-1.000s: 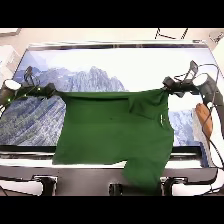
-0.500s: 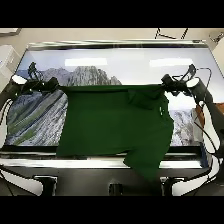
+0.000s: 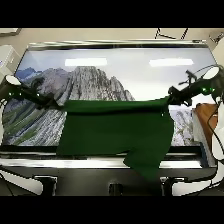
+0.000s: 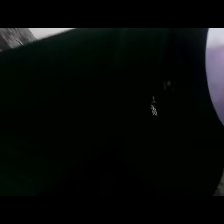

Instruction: Fold the clothes and pants, and hang the long-sleeved shirts on hangers.

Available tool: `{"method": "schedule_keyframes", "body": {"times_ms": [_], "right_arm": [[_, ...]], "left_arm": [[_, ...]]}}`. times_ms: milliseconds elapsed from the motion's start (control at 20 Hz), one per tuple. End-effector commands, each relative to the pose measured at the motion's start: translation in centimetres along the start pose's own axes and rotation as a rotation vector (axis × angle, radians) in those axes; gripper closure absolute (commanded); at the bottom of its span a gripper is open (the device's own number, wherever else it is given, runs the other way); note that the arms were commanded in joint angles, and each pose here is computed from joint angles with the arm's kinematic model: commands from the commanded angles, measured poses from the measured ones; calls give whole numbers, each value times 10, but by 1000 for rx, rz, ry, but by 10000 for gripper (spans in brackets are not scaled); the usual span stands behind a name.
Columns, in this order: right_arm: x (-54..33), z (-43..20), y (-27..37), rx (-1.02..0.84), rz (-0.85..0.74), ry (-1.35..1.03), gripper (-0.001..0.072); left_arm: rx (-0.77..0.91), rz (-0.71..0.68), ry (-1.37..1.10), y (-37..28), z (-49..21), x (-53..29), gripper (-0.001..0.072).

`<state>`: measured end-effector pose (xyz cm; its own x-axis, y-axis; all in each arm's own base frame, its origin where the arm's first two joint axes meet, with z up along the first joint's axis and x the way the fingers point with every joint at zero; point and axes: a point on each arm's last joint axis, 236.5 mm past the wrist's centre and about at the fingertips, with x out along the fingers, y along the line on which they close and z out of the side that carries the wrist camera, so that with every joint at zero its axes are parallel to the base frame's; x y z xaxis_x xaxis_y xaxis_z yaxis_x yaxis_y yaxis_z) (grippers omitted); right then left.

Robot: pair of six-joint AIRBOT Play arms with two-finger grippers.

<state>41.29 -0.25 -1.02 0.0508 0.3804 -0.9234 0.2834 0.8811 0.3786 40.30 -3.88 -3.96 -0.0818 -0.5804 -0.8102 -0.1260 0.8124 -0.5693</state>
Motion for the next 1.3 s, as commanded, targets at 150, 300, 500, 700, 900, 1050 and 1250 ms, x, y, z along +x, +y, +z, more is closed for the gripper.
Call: {"method": "schedule_keyframes", "body": {"times_ms": [150, 300, 500, 700, 900, 1050, 1250], "right_arm": [[39, -63, -28, 84, -93, 222, 672], [46, -65, -32, 108, -95, 222, 671], [58, -67, -37, 138, -100, 219, 671], [34, -60, -35, 79, -82, 198, 303], [-24, -91, -84, 157, -145, 221, 103], [-15, -134, -108, 230, -163, 199, 103], [18, -188, -112, 232, -155, 242, 106]], "left_arm": [[-10, -4, 156, 18, -44, 31, 687], [-15, 5, 141, 23, -40, 32, 687], [-21, 14, 132, 27, -37, 37, 687], [-8, 26, 123, 25, -41, 15, 203], [-75, 160, 99, 62, -69, -29, 202], [-150, 130, 124, 75, -122, -3, 203], [-159, 61, 160, 81, -190, 52, 256]]}}
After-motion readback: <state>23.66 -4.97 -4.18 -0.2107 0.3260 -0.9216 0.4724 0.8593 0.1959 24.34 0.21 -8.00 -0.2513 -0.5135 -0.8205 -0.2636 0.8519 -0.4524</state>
